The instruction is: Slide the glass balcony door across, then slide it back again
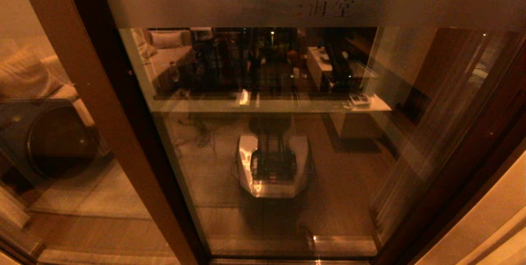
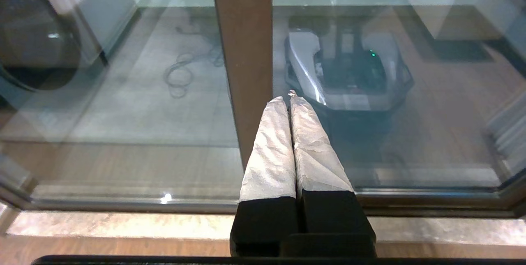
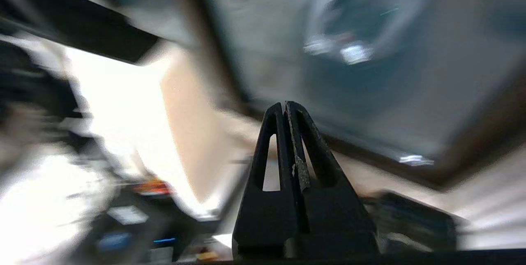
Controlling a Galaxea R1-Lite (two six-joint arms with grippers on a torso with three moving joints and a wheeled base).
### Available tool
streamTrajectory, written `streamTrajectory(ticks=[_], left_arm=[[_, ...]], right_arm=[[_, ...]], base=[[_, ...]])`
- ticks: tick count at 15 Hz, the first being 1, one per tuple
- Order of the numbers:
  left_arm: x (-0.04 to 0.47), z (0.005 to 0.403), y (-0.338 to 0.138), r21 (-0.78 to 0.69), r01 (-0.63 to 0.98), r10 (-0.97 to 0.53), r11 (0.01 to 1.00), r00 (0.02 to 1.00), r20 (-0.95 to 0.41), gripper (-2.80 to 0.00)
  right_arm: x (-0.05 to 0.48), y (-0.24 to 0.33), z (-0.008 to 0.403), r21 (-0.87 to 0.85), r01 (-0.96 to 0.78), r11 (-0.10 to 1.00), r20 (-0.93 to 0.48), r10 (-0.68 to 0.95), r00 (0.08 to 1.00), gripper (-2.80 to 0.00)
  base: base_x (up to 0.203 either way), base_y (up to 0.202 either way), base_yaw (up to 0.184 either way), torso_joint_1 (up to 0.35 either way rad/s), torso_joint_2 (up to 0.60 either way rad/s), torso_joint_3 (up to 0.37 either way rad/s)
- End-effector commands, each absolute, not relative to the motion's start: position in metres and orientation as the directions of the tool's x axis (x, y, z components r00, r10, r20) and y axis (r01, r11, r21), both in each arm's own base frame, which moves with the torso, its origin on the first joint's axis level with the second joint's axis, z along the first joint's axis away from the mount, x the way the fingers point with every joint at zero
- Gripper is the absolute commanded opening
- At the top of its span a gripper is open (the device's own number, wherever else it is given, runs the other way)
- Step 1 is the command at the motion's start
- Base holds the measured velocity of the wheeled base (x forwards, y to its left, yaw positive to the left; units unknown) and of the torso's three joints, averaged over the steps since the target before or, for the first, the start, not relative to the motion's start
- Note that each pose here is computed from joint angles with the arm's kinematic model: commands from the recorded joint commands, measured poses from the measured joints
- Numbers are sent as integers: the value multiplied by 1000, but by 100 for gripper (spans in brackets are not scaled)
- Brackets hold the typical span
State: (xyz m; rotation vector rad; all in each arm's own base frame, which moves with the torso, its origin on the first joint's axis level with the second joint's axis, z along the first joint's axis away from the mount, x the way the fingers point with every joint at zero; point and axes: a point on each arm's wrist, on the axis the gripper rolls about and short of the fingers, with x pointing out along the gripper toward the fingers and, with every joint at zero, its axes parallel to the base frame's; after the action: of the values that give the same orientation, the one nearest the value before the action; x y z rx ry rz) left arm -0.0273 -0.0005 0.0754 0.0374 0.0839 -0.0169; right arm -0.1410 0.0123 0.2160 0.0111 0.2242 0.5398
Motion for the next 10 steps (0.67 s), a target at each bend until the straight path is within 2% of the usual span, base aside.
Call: streamTrajectory(ticks=[1, 5, 8, 10], left_arm=[[-27, 75, 0, 37, 19, -15, 999, 996, -86, -280], [-27, 75, 0, 37, 19, -15, 999, 996, -86, -280], [-27, 75, 0, 36, 18, -15, 999, 996, -85, -280], [-27, 75, 0, 37, 17, -14, 999, 996, -86, -280]], right_arm=[[-138, 11, 196, -37, -456, 889, -220, 438, 872, -280], [-78, 6, 139, -148, -282, 948, -196, 251, 948, -280], [-32, 3, 89, -225, -137, 965, -86, 120, 989, -280], [-22, 2, 66, -206, -105, 973, -87, 89, 992, -280]], base=[[0, 0, 0, 0, 0, 0], [0, 0, 0, 0, 0, 0], [0, 0, 0, 0, 0, 0], [0, 0, 0, 0, 0, 0]])
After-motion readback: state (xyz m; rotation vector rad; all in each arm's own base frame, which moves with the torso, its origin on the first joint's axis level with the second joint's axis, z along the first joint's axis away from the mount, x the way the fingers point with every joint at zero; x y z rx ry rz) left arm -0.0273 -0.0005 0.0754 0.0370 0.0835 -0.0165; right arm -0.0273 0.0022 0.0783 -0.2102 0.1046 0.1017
